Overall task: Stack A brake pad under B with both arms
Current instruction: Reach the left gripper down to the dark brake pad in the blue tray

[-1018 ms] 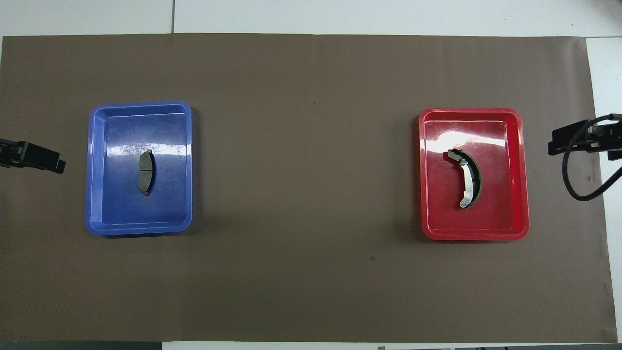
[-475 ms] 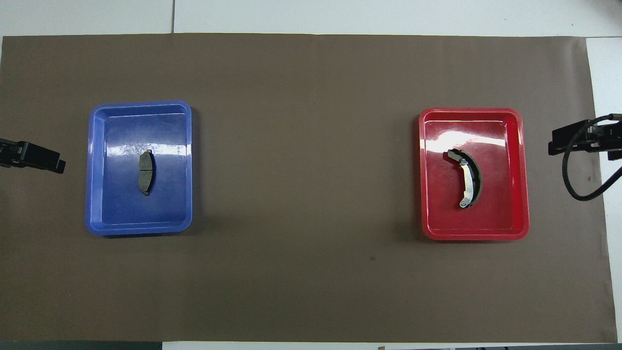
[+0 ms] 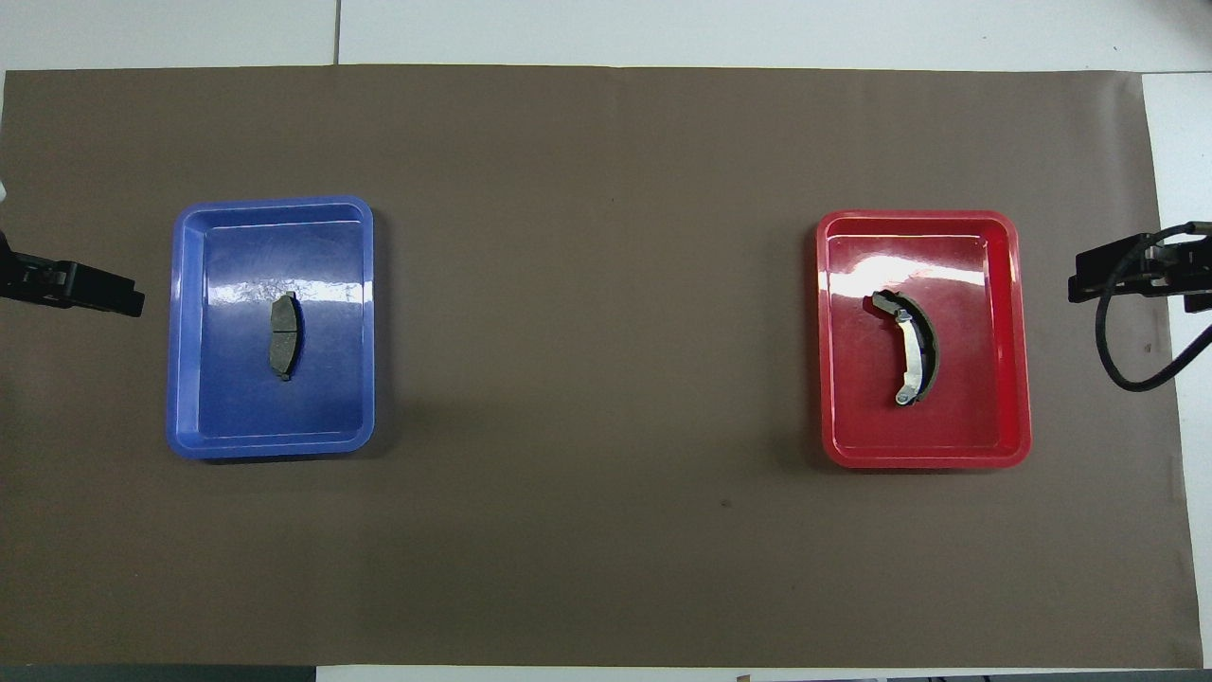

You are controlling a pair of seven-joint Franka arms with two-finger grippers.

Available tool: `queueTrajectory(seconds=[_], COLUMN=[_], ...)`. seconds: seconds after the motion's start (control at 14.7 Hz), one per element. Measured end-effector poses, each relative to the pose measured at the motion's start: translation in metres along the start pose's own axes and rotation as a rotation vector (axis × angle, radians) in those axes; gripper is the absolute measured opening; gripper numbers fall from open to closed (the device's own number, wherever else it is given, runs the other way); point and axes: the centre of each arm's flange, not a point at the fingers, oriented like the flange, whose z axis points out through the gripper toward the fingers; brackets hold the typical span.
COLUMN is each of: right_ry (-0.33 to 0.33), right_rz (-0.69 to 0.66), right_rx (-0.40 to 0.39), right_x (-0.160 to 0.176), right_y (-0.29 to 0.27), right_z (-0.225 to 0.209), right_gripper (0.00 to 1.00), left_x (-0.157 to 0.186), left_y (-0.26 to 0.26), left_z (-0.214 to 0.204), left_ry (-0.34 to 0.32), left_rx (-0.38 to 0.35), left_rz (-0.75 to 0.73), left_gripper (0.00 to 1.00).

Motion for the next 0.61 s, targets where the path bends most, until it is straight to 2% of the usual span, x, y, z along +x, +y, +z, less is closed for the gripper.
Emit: queueTrajectory(seconds=[0.27,0.61], right_ry=[0.000,-0.002], right_rz=[0.000,0.000], right_rx=[0.000,0.000], right_x=[0.000,0.000], right_y=[0.000,0.000], right_z=[0.000,0.001], right_gripper=[1.00,1.00], left_x=[0.010,0.015], left_y=[0.004,0.008], left_z=[0.063,0.157], left_ry=[0.041,0.047], left_rx=[0.009,0.010], left_rz=[0.012,0.020], left_gripper=[1.00,1.00])
